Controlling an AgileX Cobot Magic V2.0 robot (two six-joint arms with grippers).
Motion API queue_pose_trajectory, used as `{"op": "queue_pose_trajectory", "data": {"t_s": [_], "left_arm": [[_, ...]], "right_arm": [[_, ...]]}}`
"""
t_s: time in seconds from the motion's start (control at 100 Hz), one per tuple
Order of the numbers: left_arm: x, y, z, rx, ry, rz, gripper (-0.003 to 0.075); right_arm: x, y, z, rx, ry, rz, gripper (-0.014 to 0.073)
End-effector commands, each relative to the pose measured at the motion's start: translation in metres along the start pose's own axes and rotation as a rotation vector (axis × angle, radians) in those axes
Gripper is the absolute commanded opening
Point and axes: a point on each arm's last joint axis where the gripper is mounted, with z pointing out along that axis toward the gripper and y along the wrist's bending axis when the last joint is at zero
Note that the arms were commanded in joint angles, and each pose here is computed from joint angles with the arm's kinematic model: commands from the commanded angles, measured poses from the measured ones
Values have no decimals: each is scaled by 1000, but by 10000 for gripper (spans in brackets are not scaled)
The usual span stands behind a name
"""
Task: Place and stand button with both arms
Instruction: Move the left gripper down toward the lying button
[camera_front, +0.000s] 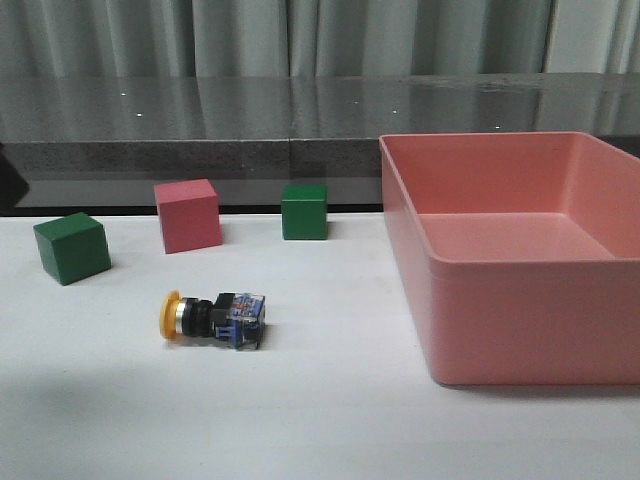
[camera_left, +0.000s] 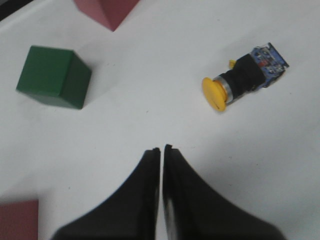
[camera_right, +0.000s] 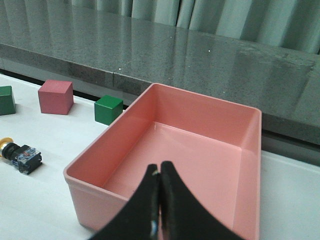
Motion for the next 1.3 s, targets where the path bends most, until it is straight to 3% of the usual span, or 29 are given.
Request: {"op": "queue_pose_trajectory", "data": {"t_s": [0.0, 0.13, 0.18, 0.23, 0.54, 0.73, 0.84, 0.96, 1.06, 1.18, 1.29], "left_arm": [[-26, -3, -4, -10, -106, 116, 169], [-39, -7, -2, -25, -173, 171, 529], [-42, -5, -2, -45, -209, 170, 609], [-45, -4, -2, -60, -237, 169, 640], [-59, 3, 4, -113, -393, 42, 640], [-50, 14, 26, -118, -310, 16, 640], [-42, 19, 44, -78, -195, 2, 639], [-36, 21, 60, 24, -20, 9, 639], [-36, 21, 69, 131, 43, 56, 639], [-42, 15, 71, 320, -12, 183, 640], [-44, 16, 70, 500, -129, 211, 640]], "right_arm": [[-14, -3, -2, 33, -84, 8, -61], [-14, -3, -2, 33, -84, 8, -61], [-14, -3, -2, 33, -84, 8, -61], [-14, -3, -2, 33, -84, 8, -61], [-14, -3, -2, 33, -84, 8, -61], [-14, -3, -2, 33, -84, 8, -61], [-14, -3, -2, 33, -84, 8, -61], [-14, -3, -2, 33, -84, 8, -61], [-14, -3, -2, 33, -84, 8, -61], [-14, -3, -2, 33, -84, 8, -61], [-14, -3, -2, 33, -84, 8, -61]]}}
